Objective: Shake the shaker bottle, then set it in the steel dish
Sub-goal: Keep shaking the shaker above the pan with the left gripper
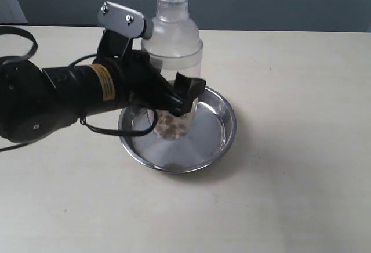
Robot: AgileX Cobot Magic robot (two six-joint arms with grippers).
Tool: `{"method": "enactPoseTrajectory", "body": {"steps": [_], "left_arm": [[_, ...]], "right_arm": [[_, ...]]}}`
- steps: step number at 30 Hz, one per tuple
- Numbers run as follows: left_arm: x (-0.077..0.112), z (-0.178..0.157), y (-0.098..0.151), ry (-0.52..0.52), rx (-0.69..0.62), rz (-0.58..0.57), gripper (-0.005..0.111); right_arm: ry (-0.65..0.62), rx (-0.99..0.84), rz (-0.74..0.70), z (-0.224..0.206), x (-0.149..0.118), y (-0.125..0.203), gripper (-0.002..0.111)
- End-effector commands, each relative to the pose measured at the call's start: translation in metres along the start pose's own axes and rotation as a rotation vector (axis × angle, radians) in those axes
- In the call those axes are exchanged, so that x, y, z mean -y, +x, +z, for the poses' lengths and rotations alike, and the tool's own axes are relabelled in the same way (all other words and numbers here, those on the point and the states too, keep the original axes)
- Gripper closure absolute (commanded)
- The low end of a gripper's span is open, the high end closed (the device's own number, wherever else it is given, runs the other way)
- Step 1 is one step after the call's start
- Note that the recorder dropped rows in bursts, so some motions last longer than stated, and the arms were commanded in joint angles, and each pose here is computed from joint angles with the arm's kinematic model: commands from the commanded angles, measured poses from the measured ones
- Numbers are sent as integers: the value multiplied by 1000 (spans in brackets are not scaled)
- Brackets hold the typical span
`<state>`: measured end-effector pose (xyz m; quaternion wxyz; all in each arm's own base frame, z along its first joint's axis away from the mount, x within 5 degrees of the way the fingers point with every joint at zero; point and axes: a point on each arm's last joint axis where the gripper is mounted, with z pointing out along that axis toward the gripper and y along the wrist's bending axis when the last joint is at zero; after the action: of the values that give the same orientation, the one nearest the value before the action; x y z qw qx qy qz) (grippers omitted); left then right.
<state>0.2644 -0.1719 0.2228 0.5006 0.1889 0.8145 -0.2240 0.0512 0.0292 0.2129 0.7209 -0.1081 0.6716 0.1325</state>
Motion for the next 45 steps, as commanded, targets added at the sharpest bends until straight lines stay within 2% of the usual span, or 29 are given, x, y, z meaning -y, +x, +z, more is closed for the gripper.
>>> {"method": "enactPoseTrajectory", "body": {"steps": [1,3,6,8,10,12,13,15,16,18,20,22,24,26,27,28,29,30,32,34,35,36,37,38,39,40,41,43,45], "left_arm": [[10,-5,-26,73,178,-12,107],[11,-6,-42,58,179,15,107],[5,9,-5,2,-33,17,107],[5,17,9,36,-12,7,107],[10,12,-21,77,140,2,107],[12,6,-40,56,148,19,107],[11,6,-37,42,113,23,107],[4,15,-10,9,-8,10,107],[4,17,-6,20,-3,-21,107],[15,6,-33,106,133,21,106],[22,-7,-53,109,162,79,107],[10,4,-18,2,-62,103,107],[4,17,15,2,-153,75,107],[13,12,-9,80,-7,36,107],[21,1,-36,125,110,55,107],[23,-6,-50,123,142,94,107],[20,-8,-52,69,96,117,107],[12,-2,-35,2,-19,117,107],[-2,16,13,-34,-189,79,107],[6,16,1,34,-86,19,107],[18,5,-26,109,47,11,107],[28,-8,-48,158,138,85,107],[28,-12,-54,130,126,152,107],[19,-8,-45,44,22,185,107],[5,2,-21,-46,-120,154,107],[-5,10,0,-76,-198,110,106],[-6,13,5,-54,-185,86,106],[14,1,-22,75,4,78,106],[25,-13,-38,110,66,131,107]], "right_arm": [[-5,1,0,0,0,1,109],[-5,1,0,0,0,1,109],[-5,1,0,0,0,1,109],[-5,1,0,0,0,1,109],[-5,1,0,0,0,1,109],[-5,1,0,0,0,1,109],[-3,1,0,0,0,1,109],[-3,1,0,0,0,1,109],[-3,1,0,0,0,1,109],[-3,1,0,0,0,1,109],[-5,1,0,0,0,1,109],[-3,1,0,0,0,1,109],[-5,1,0,0,0,1,109],[-5,1,0,0,0,1,109],[-5,1,0,0,0,1,109],[-5,1,0,0,0,1,109],[-5,1,0,0,0,1,109],[-5,1,0,0,0,1,109],[-5,1,0,0,0,1,109],[-5,1,0,0,0,1,109],[-5,1,0,0,0,1,109],[-5,1,0,0,0,1,109],[-5,1,0,0,0,1,109],[0,1,0,0,0,1,109],[0,1,0,0,0,1,109],[0,1,0,0,0,1,109],[-9,1,0,0,-1,1,109],[-4,1,0,0,0,1,109],[0,1,0,0,0,1,109]]}}
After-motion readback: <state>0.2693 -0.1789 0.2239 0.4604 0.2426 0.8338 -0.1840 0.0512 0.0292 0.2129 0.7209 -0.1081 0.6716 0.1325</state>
